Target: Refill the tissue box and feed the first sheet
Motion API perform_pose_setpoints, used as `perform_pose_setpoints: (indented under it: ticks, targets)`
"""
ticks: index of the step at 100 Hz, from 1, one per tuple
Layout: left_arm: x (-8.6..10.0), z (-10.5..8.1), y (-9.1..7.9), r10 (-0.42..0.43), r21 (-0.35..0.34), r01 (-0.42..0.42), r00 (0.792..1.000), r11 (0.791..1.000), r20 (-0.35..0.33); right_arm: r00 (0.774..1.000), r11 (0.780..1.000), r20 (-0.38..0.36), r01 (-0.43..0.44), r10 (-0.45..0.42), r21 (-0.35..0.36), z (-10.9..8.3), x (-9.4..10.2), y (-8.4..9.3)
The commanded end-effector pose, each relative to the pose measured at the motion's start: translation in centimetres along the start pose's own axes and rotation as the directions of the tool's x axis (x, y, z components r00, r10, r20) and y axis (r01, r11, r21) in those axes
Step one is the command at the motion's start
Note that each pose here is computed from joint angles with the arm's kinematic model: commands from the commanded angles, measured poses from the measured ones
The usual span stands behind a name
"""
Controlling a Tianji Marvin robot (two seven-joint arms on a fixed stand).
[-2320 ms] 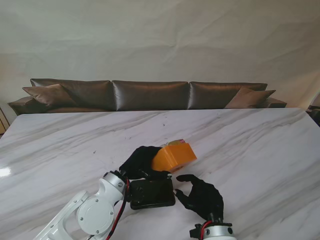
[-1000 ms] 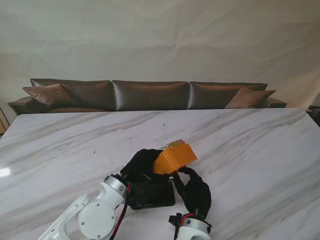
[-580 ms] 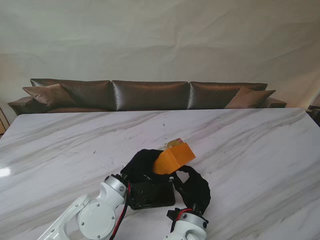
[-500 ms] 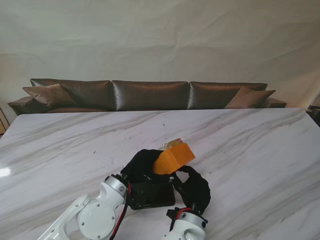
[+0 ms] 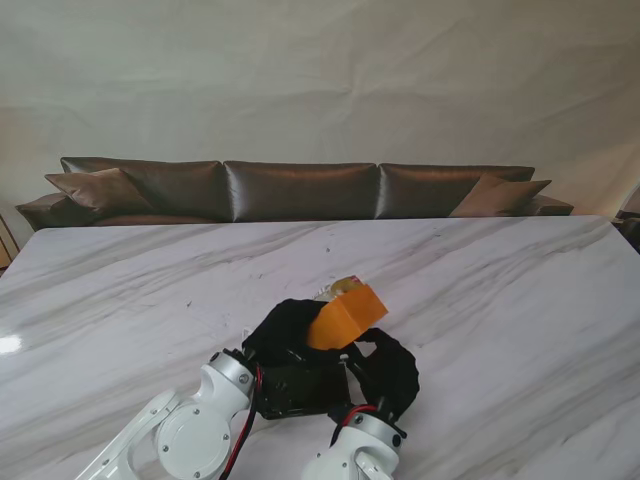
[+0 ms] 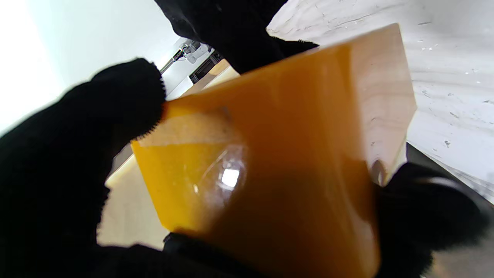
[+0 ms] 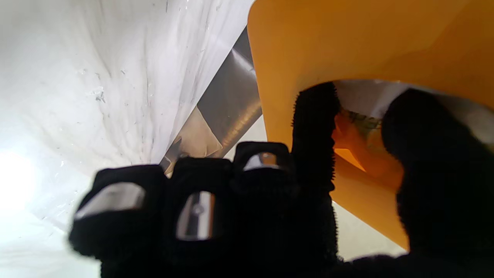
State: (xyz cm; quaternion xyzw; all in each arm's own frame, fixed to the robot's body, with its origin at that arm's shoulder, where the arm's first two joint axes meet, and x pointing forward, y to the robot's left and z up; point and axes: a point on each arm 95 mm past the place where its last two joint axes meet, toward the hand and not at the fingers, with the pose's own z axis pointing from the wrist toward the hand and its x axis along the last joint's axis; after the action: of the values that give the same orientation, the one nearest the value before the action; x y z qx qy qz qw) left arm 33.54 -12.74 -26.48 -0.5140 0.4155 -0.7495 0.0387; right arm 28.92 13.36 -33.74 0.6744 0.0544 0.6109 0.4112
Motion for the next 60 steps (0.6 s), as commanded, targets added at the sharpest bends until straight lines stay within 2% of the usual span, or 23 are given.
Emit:
perform_pose_setpoints:
  ticks: [1, 39, 60]
  targets:
    - [1.18, 0.03, 0.24, -0.014, -0.015, 0.014, 0.999, 1.000, -0.035, 1.000, 1.000, 0.010, -0.002, 0.002, 0.011, -0.16, 0.11, -0.55]
    - [1.17, -0.26, 0.42, -0.022, -0.016, 0.021, 0.999, 1.000, -0.026, 0.999, 0.999, 0.017, -0.028, 0.028, -0.020, 0.10, 0.31, -0.94]
    - [1.04, -0.33, 0.37, -0.024, -0.014, 0.024, 0.999, 1.000, -0.022, 1.000, 0.999, 0.005, -0.022, 0.022, -0.039, 0.46, -0.21, -0.47]
